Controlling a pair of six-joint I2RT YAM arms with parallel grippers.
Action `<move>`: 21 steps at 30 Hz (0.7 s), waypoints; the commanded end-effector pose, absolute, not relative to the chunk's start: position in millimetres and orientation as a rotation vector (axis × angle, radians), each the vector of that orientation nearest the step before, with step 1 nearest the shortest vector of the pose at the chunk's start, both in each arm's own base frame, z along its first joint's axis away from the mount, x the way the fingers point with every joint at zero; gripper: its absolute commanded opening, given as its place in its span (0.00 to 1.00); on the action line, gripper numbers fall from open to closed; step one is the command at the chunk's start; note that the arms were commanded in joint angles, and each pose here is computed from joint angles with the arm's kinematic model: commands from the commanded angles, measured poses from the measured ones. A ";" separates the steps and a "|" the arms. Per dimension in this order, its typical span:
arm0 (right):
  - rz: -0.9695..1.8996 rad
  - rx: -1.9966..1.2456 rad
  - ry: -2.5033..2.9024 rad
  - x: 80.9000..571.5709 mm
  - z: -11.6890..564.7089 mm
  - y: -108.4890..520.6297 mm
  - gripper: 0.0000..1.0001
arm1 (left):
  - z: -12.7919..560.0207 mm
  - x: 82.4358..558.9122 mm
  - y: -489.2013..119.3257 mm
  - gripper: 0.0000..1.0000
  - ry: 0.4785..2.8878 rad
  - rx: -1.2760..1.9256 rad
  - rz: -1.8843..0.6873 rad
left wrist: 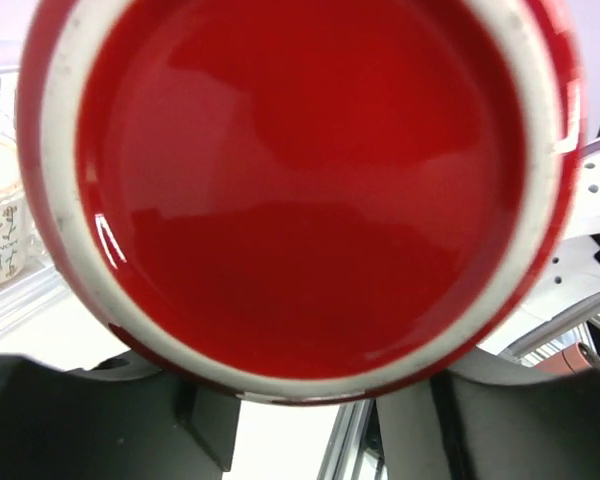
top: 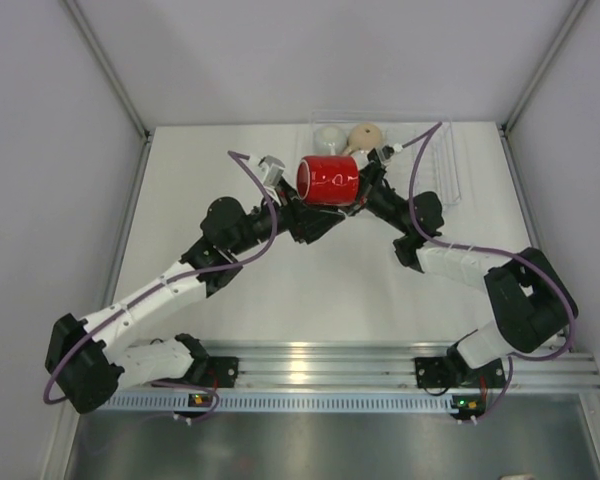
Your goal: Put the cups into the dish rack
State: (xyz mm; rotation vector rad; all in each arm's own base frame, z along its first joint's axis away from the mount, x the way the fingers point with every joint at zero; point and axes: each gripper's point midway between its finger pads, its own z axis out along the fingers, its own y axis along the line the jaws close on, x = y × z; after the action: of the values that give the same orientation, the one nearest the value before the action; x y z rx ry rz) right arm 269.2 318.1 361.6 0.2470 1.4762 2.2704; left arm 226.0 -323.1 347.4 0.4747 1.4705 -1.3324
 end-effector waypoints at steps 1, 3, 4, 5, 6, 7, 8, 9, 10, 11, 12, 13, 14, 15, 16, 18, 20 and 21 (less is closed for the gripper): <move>2.345 0.061 1.206 237.4 401.0 303.6 0.00 | 369.5 220.2 -328.1 0.52 1.347 0.516 -1.358; 2.349 0.061 1.205 236.4 400.0 303.6 0.00 | 370.1 220.1 -329.4 0.37 1.348 0.520 -1.364; 2.349 0.063 1.209 236.3 397.3 303.5 0.00 | 370.3 220.2 -329.9 0.32 1.347 0.520 -1.363; 2.349 0.063 1.211 236.1 395.9 303.6 0.00 | 371.4 220.3 -328.8 0.27 1.345 0.513 -1.362; 2.349 0.061 1.215 235.7 395.1 303.8 0.00 | 372.7 220.8 -328.0 0.17 1.342 0.507 -1.358; 2.348 0.060 1.224 235.1 391.9 304.2 0.00 | 376.0 222.6 -325.5 0.13 1.336 0.488 -1.348; 2.346 0.052 1.225 233.9 390.9 304.2 0.00 | 375.8 223.7 -324.4 0.07 1.336 0.480 -1.341; 2.343 0.046 1.226 232.9 389.8 304.0 0.00 | 378.2 224.0 -321.8 0.00 1.330 0.468 -1.333; 2.339 0.044 1.243 231.8 384.4 304.5 0.00 | 379.4 227.0 -318.8 0.00 1.327 0.445 -1.316; 2.330 0.034 1.245 230.9 382.4 304.7 0.00 | 378.9 228.4 -316.8 0.00 1.327 0.434 -1.304; 2.324 0.027 1.251 230.4 380.1 305.2 0.00 | 379.6 227.8 -313.8 0.00 1.321 0.425 -1.296; 2.312 0.023 1.268 231.0 374.5 305.7 0.05 | 380.6 228.6 -311.5 0.00 1.315 0.418 -1.284; 2.296 0.021 1.280 232.6 370.1 306.7 0.09 | 380.4 229.7 -309.5 0.00 1.313 0.410 -1.271; 2.289 0.025 1.291 233.9 366.2 306.8 0.13 | 380.3 228.6 -307.1 0.00 1.308 0.409 -1.264; 2.278 0.043 1.308 236.3 359.5 304.6 0.22 | 380.4 228.7 -305.5 0.00 1.307 0.402 -1.260; 2.272 0.055 1.304 238.3 354.3 300.3 0.28 | 378.9 227.5 -302.1 0.00 1.304 0.397 -1.250; 2.264 0.074 1.308 240.5 348.3 294.7 0.36 | 379.0 227.0 -299.7 0.00 1.300 0.391 -1.243; 2.266 0.073 1.301 240.4 347.8 292.9 0.39 | 378.9 227.2 -297.0 0.00 1.299 0.381 -1.234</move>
State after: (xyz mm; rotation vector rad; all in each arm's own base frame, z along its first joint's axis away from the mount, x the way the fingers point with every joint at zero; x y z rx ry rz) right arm 268.6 312.4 308.4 0.3556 1.5874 2.2317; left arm 229.8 -315.6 311.4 0.4336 1.5549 -1.2509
